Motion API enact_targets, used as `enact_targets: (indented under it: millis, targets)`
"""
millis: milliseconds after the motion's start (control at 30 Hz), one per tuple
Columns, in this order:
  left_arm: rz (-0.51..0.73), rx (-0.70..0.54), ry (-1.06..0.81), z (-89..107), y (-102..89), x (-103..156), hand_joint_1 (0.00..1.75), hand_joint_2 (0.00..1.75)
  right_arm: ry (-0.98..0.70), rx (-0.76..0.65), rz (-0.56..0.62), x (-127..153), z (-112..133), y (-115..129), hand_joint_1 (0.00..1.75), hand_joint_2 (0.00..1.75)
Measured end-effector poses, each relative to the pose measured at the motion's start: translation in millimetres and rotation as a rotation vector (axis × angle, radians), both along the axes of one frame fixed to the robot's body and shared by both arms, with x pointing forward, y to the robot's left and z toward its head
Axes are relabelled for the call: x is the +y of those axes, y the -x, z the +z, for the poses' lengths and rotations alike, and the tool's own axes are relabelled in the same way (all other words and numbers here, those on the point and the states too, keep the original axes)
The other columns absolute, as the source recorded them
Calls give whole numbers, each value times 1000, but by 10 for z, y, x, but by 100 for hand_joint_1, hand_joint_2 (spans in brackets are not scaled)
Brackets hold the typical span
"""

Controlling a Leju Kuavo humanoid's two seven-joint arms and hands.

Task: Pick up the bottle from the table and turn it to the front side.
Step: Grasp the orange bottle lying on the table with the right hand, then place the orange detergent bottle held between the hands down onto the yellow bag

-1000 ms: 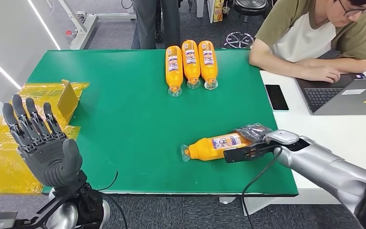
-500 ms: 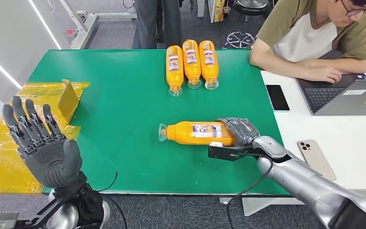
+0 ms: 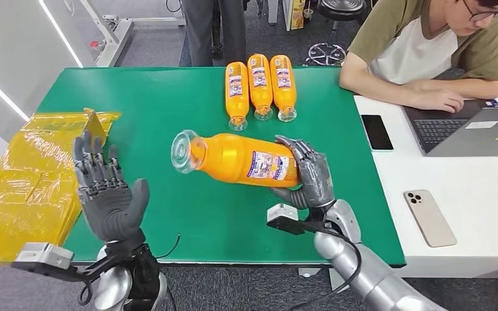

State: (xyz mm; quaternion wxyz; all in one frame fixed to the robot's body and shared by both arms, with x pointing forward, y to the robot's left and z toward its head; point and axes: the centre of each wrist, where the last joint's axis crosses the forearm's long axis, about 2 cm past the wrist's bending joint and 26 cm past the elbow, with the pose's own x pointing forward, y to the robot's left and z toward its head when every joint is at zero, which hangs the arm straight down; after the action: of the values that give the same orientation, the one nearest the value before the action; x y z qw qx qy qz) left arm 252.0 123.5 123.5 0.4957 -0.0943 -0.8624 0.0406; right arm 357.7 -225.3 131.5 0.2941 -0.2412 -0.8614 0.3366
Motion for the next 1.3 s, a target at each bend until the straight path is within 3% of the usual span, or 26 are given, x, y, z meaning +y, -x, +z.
enact_targets:
  millis: [233,400,700,1233,1300]
  targets:
    - [-197,95,-32,-161,-1,-175,0,175,-170,20,13,329,17,171,175,175]
    - [-248,53,-59,-157,-16,-228,0,175,-227,116,30,524,-28,308,175,175]
    - [-295,-6,-81,-88,-36,-248,0,175,-109,239,96,693,-90,446,175,175]
    - [-320,15,-103,-90,-51,-225,0,175,157,377,223,756,-87,543,175,175]
    - [-320,17,-105,-91,-52,-222,85,175,170,381,229,754,-78,535,175,175]
